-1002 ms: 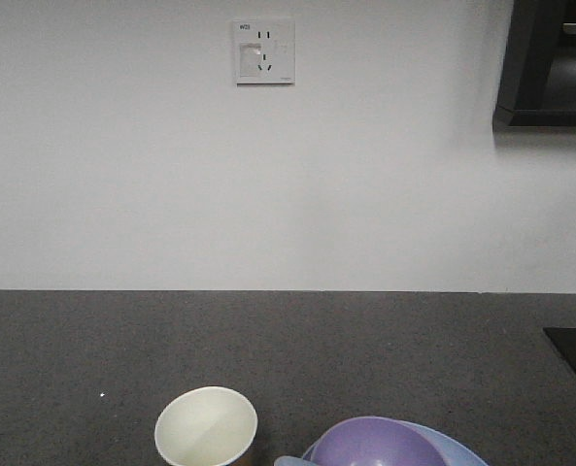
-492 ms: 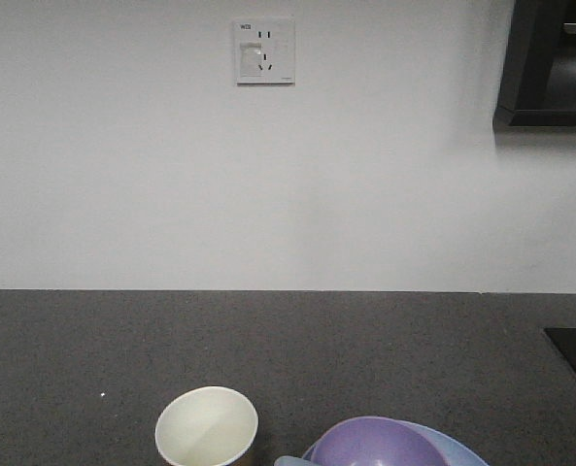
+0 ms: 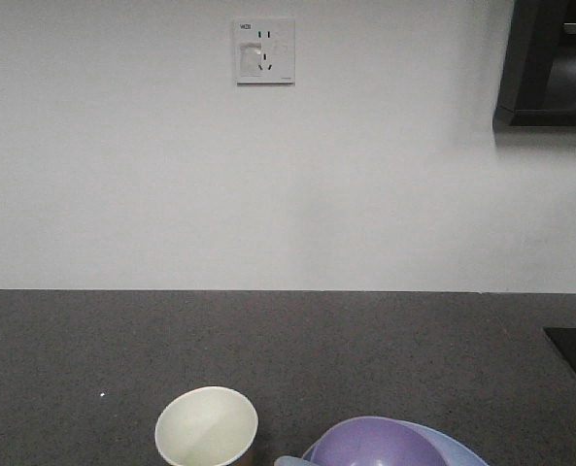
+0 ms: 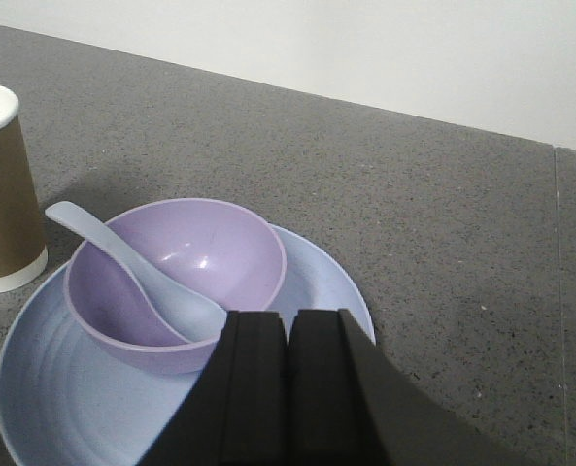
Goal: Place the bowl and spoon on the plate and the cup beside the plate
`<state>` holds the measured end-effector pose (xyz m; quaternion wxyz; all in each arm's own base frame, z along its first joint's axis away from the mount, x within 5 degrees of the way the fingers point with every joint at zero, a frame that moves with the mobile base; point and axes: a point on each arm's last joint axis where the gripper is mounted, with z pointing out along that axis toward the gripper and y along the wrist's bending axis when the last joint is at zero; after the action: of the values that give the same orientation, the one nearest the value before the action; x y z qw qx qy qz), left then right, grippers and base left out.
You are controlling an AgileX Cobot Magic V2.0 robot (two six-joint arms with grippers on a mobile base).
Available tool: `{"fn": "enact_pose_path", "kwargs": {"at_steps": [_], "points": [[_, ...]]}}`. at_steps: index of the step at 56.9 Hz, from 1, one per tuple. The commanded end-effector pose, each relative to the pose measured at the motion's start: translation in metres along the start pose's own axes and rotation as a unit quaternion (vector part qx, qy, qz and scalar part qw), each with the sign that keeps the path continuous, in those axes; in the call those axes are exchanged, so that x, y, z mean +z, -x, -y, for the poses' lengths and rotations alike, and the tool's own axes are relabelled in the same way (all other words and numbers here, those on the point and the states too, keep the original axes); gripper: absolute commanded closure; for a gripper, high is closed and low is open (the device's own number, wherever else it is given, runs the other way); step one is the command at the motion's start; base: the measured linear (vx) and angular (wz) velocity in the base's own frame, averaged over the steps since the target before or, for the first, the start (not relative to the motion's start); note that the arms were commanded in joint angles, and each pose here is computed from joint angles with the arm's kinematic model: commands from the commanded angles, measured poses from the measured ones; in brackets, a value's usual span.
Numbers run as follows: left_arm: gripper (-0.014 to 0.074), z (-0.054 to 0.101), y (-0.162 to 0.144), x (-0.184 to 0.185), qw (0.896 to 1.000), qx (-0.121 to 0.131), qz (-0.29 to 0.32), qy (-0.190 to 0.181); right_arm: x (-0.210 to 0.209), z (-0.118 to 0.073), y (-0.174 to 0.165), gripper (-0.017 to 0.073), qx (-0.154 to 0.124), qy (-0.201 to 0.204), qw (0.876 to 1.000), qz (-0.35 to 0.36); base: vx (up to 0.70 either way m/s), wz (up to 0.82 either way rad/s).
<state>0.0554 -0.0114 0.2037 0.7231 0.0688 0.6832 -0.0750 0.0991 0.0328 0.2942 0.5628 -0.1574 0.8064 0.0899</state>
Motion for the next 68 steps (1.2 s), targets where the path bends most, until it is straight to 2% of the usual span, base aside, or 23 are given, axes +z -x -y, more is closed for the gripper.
{"fn": "enact_pose_path", "kwargs": {"at_steps": [1,51,55,57,58,63,68], "points": [[0.0594,0.001,0.017,-0.003,0.998,-0.005,0.059,-0.004,-0.003,0.003,0.016,0.0565,-0.002,-0.018,0.999,0.051,0.0,0.0],[0.0594,0.001,0.017,-0.003,0.998,-0.005,0.059,-0.004,-0.003,0.004,0.016,0.0565,0.001,-0.021,0.998,0.052,0.0,0.0],[0.0594,0.001,0.017,-0.003,0.998,-0.005,0.059,-0.004,-0.001,0.007,0.013,0.0565,0.014,-0.038,0.997,0.07,0.0,0.0],[0.0594,0.001,0.017,-0.003,0.998,-0.005,0.059,-0.004,0.0,0.009,0.007,0.0565,0.033,-0.052,0.994,0.088,0.0,0.0],[0.0594,0.001,0.017,-0.003,0.998,-0.005,0.059,-0.004,0.0,0.01,0.006,0.0565,0.032,-0.056,0.994,0.093,0.0,0.0],[0.0594,0.001,0.017,-0.003,0.998,-0.005,0.059,-0.004,0.0,0.013,-0.014,0.0565,0.065,-0.079,0.985,0.139,0.0,0.0],[0.0594,0.001,0.017,-0.003,0.998,-0.005,0.059,-0.004,-0.002,0.012,-0.038,0.0565,0.073,-0.085,0.979,0.17,0.0,0.0]]}}
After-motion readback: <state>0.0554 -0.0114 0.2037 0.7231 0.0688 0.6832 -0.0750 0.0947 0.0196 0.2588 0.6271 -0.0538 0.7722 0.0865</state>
